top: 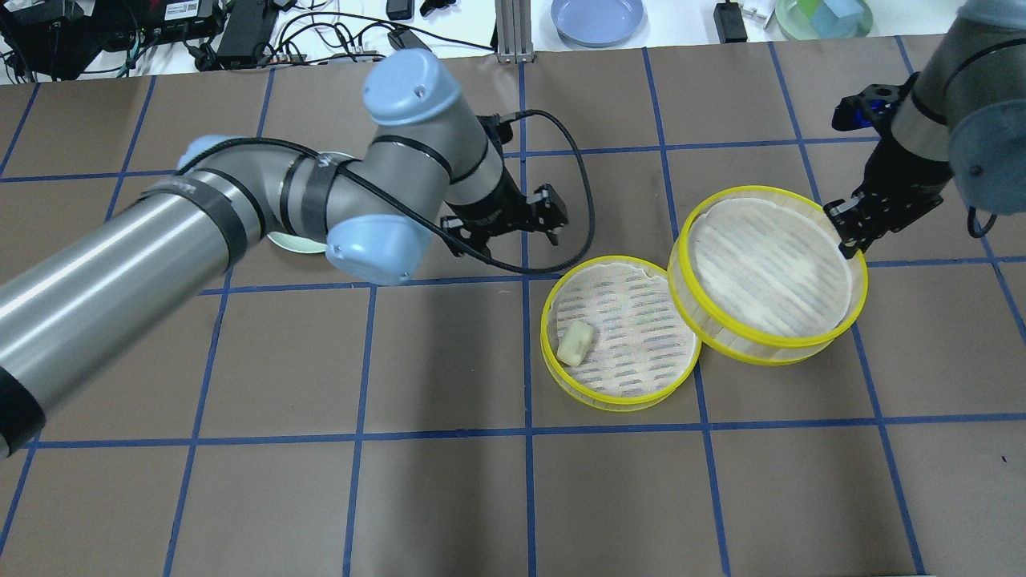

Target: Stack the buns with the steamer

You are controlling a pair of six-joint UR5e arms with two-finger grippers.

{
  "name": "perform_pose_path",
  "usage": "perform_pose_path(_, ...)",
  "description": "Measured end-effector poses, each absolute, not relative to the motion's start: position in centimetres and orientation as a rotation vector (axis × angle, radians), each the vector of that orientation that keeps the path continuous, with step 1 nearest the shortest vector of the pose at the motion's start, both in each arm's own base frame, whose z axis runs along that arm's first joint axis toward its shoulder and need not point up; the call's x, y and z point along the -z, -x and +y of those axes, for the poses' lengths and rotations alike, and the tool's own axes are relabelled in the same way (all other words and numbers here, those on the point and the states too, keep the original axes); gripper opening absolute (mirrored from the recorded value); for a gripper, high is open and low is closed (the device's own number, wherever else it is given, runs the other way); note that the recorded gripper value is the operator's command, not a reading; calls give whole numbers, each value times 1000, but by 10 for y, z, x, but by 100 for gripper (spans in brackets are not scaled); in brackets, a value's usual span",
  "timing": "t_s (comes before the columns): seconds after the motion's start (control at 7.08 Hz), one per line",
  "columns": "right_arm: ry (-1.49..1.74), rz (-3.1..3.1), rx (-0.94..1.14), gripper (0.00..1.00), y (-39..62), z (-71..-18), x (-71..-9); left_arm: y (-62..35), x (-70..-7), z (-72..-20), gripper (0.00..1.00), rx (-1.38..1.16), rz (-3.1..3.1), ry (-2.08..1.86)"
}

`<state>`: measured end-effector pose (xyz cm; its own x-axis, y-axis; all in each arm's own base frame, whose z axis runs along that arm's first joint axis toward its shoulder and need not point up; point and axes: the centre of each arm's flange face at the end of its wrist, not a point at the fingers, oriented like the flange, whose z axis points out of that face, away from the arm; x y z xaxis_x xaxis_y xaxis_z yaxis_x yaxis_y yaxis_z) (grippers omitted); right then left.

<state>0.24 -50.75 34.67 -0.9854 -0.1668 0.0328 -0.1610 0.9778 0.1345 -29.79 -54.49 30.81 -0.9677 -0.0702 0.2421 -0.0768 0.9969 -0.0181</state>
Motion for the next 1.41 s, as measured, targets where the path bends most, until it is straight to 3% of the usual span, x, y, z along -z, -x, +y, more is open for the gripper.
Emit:
perform_pose_path(0.42,-263,-3027,70,0,-126,-476,-323,148,-327,-608,100,-178,-3072,71)
perform_pose_path(0.85,-302,-3017,1,0,-152,-460,-294,51,-303,-631,100,-195,-3173,378)
perform_pose_path(1.41,-298,-3000,18,0,-152,-463,-286,14,-232,-663,85,-258,-3222,508)
